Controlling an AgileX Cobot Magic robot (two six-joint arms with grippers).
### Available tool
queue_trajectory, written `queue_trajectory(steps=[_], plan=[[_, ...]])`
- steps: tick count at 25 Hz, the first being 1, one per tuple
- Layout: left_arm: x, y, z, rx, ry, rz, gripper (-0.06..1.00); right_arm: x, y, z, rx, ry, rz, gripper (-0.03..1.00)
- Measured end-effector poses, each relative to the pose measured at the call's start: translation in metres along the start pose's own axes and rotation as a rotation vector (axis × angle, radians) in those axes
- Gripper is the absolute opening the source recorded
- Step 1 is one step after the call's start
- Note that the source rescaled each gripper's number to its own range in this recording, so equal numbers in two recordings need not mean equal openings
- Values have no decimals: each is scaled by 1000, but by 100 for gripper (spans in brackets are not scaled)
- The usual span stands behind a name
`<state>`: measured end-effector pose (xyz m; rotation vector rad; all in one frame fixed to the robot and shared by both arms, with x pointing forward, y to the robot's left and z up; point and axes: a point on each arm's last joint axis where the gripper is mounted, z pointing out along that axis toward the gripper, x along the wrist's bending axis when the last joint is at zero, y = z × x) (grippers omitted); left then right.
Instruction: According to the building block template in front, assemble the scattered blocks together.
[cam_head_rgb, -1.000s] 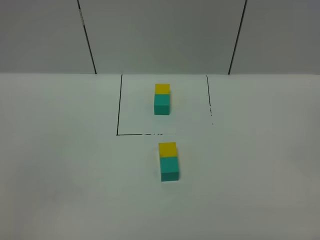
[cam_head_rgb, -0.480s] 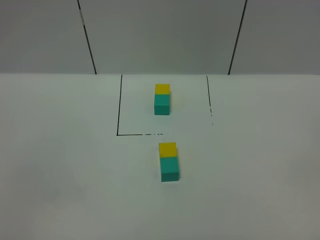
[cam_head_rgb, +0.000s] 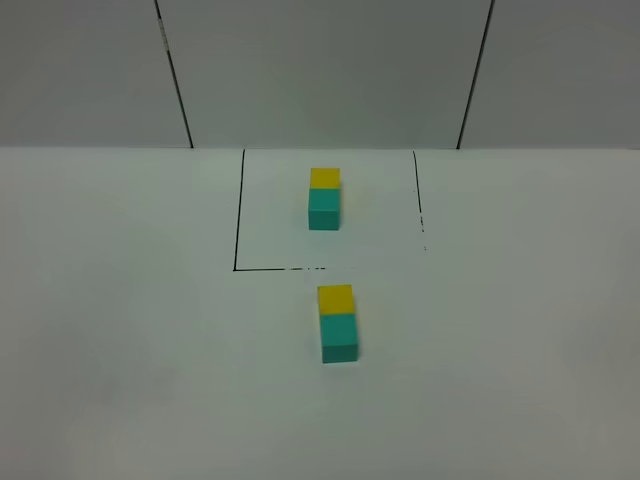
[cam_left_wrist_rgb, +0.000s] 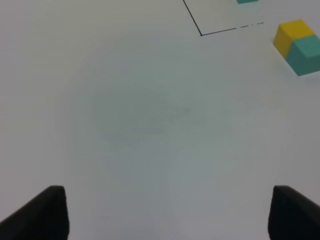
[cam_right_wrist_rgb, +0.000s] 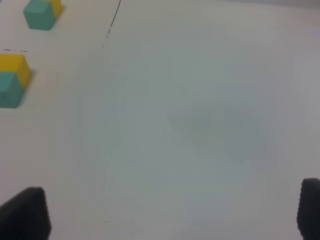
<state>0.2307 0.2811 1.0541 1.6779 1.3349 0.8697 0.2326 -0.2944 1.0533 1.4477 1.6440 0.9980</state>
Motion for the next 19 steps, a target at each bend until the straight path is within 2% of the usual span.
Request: queue_trajectory(steps=[19], plan=[[0,0,0,0,0,0,79,0,0,0,-1,14,-8,100]])
